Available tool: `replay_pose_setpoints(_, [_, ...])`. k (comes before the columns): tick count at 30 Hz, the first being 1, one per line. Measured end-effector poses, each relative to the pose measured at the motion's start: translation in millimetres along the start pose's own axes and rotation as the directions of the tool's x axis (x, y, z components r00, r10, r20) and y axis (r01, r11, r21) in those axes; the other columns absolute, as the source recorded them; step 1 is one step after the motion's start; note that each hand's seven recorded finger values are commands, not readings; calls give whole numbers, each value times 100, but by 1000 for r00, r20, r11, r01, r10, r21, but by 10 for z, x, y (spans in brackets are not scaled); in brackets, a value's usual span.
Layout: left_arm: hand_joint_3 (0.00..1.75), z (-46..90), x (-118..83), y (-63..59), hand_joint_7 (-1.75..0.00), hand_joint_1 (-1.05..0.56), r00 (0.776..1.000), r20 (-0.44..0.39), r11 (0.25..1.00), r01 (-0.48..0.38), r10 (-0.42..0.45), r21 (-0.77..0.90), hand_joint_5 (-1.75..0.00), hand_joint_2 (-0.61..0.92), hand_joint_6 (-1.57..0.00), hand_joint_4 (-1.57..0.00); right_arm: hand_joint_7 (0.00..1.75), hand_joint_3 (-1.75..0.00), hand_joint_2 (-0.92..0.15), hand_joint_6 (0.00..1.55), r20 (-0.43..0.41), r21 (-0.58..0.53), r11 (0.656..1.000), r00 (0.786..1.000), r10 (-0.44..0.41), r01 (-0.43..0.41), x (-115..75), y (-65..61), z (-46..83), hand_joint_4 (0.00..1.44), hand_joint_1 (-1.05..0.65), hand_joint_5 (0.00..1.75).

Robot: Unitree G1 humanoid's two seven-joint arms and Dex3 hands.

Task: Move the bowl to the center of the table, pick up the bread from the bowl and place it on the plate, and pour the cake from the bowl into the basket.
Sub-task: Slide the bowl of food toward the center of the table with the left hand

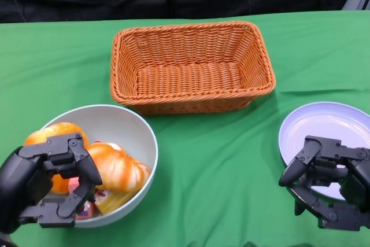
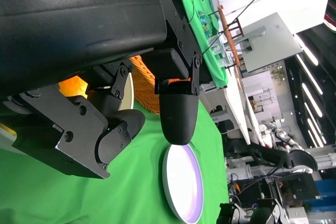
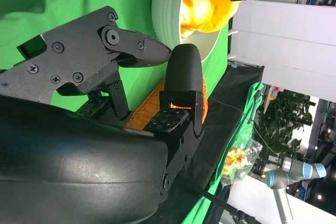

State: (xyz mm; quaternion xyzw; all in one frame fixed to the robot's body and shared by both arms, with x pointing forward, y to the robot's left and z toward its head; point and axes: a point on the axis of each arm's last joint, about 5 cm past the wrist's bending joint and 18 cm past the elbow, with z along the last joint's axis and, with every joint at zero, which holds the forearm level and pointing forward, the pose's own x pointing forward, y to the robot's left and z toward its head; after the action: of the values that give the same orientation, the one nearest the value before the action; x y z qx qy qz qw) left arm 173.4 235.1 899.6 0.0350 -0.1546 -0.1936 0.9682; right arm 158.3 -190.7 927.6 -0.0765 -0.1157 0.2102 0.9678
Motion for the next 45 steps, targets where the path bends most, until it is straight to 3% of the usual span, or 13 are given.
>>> replay_pose_setpoints(16, [111,-102,8,31,-134,6,1000,-10,1000,6,-6,-4,-167,53,-77,-74,118,-78,-63,77,-10,8,1000,1000,-3,3,1,22,-51,83,-15,148])
replay_pose_setpoints(38, [113,-150,39,45,-133,6,1000,-4,1000,10,-10,-3,-166,53,-77,-75,118,-76,-64,77,-16,15,1000,1000,-4,4,29,23,-112,82,-17,148])
replay_pose_setpoints(44, [97,-95,29,111,-114,0,998,46,998,-45,43,44,-153,62,-81,-77,118,-79,-63,77,1,10,1000,1000,-6,6,44,29,-131,83,-14,148])
replay_pose_setpoints(45, [96,-73,26,129,-95,-2,997,57,997,-60,57,46,-141,59,-82,-74,118,-79,-63,77,1,11,1000,1000,-5,5,45,31,-132,83,-15,148])
